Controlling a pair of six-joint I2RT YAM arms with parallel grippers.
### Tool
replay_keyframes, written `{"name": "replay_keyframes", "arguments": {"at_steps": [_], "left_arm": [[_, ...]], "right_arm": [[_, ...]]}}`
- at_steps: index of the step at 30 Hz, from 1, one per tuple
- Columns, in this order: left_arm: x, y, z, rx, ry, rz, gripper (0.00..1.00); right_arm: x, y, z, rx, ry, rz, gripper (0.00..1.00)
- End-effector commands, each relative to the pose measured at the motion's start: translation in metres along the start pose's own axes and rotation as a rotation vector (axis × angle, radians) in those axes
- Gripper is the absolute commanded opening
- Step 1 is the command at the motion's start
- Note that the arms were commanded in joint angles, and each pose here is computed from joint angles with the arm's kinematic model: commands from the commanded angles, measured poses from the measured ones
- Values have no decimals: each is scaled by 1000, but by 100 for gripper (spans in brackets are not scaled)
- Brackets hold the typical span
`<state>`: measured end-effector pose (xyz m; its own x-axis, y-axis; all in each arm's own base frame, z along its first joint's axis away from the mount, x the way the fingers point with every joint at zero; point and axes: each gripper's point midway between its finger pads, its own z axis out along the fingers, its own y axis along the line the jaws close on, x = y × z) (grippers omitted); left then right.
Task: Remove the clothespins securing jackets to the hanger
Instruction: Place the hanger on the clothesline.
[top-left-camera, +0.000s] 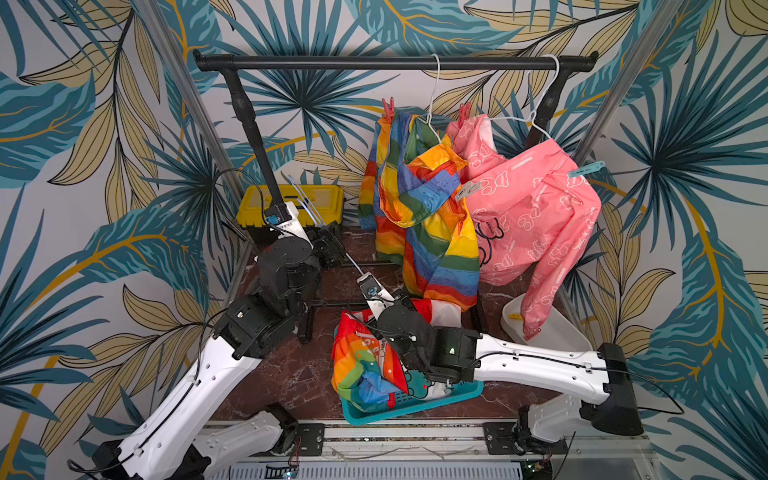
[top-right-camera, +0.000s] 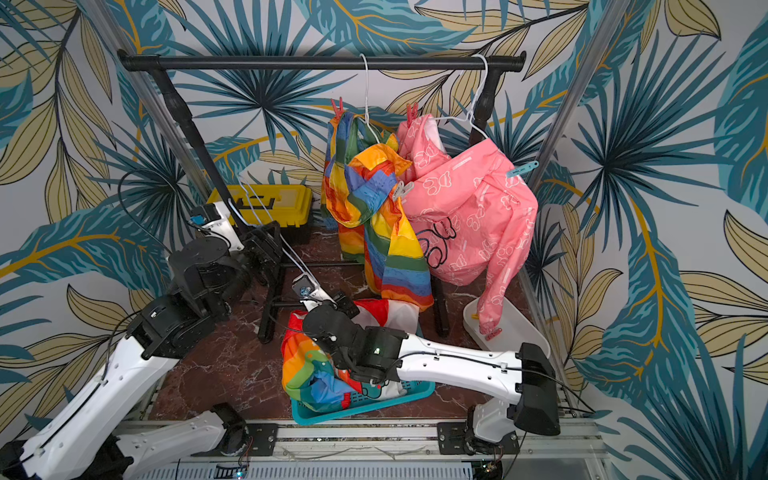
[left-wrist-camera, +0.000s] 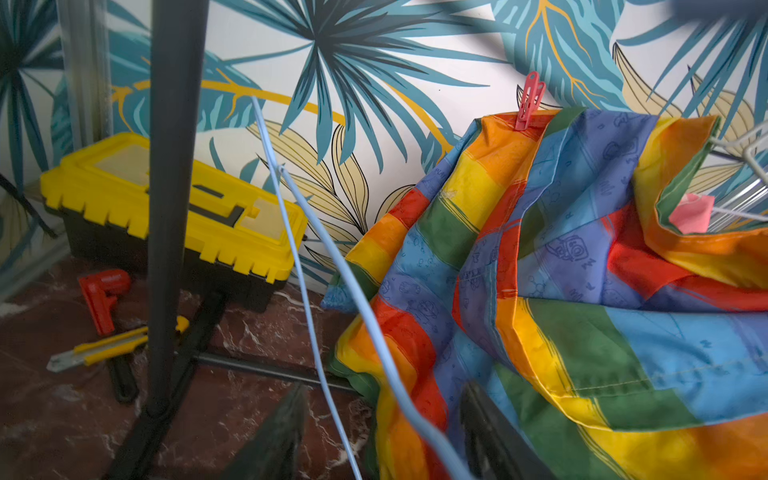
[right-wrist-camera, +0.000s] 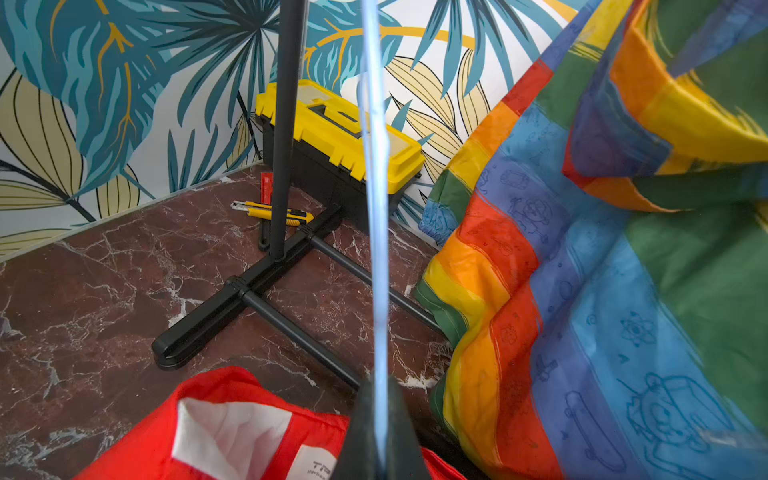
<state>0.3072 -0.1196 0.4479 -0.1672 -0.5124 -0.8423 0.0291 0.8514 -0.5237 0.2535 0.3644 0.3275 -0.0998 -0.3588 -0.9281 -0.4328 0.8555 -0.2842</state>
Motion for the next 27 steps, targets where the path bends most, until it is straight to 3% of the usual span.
{"name": "replay_keyframes", "arguments": {"at_steps": [1,4,11,14,18,22,27], "left_arm": [[-23,-5,-11,36,-48,23,81],[-41,-5,-32,69,-102,49,98],[-45,24,-100,161,-165,164,99],[-21,34,-120,233,-119,252,99],[24,47,-122,276,9,293,99],[63,51,-116,311,132,267,99],[82,52,-108,312,193,244,99]], "right_arm": [[8,-12,-2,-8,29,42,0],[14,-27,-1,24,71,49,0],[-16,-58,-18,39,48,162,0],[-40,-70,-27,45,9,202,0],[-83,-80,-36,26,-40,257,0],[-118,-87,-30,15,-34,305,0],[-149,-92,-16,-7,-16,337,0]]}}
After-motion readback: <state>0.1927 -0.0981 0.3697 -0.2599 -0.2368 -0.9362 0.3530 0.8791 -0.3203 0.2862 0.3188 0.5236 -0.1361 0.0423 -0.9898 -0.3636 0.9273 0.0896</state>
